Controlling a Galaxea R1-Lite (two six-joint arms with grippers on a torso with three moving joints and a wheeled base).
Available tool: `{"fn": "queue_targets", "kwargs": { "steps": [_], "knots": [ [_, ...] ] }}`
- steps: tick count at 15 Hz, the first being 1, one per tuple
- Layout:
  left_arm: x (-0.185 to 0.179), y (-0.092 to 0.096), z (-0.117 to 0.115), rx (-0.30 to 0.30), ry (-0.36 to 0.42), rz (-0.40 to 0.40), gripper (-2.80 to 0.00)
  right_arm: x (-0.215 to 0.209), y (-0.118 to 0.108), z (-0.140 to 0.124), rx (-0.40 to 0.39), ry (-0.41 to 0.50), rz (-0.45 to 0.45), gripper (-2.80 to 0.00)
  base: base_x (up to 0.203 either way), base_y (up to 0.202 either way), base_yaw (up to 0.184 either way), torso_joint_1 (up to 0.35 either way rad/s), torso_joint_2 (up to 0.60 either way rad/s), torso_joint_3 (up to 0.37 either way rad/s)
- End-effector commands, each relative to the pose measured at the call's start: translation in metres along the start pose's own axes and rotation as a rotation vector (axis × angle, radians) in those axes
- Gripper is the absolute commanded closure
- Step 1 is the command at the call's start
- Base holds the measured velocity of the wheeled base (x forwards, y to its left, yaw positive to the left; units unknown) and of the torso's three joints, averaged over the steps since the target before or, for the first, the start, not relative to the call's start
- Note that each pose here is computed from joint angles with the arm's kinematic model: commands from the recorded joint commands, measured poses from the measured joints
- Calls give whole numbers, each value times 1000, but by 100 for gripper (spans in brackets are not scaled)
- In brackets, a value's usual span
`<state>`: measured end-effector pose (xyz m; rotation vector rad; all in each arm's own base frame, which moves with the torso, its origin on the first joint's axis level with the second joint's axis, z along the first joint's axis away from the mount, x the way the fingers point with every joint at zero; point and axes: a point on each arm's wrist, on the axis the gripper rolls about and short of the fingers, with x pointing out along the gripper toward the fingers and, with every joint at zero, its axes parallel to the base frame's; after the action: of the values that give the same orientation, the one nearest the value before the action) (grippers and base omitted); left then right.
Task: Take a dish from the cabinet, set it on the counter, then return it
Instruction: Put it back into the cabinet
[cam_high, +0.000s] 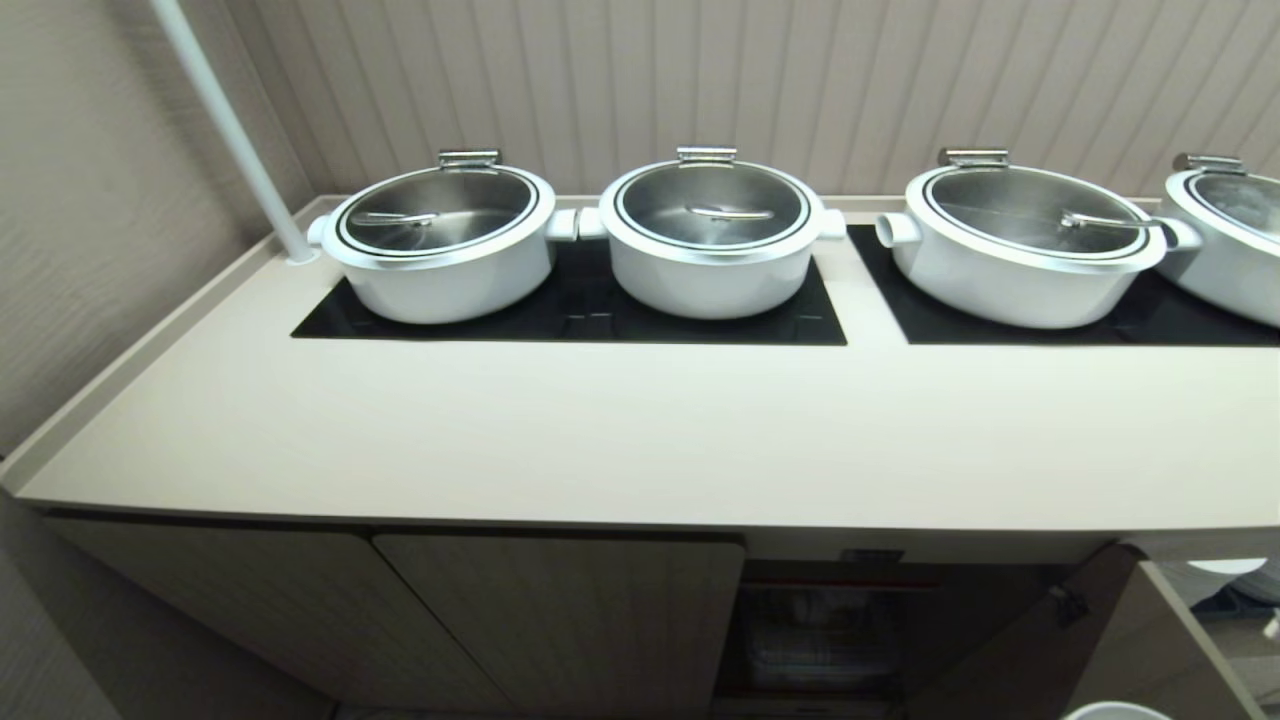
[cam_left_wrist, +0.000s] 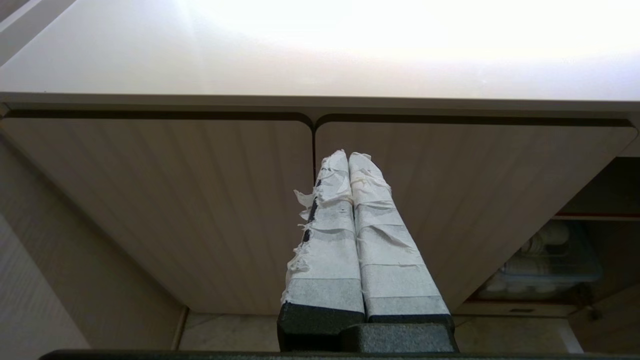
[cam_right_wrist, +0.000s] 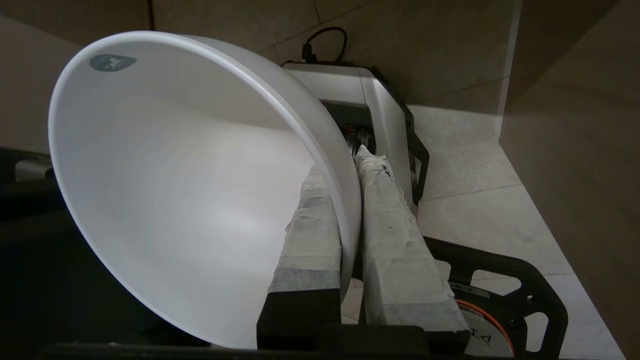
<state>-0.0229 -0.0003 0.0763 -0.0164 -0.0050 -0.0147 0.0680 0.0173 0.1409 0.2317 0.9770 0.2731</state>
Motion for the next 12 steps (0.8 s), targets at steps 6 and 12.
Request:
{"fn": "queue_targets", "kwargs": {
  "steps": [6, 12],
  "knots": [
    [0, 0, 0, 0, 0, 1, 0, 6, 0, -7, -23, 54, 17, 0, 0, 0, 0, 0, 0, 0],
    [0, 0, 0, 0, 0, -1, 0, 7, 0, -7, -20, 63, 3, 0, 0, 0, 0, 0, 0, 0]
  ]
}}
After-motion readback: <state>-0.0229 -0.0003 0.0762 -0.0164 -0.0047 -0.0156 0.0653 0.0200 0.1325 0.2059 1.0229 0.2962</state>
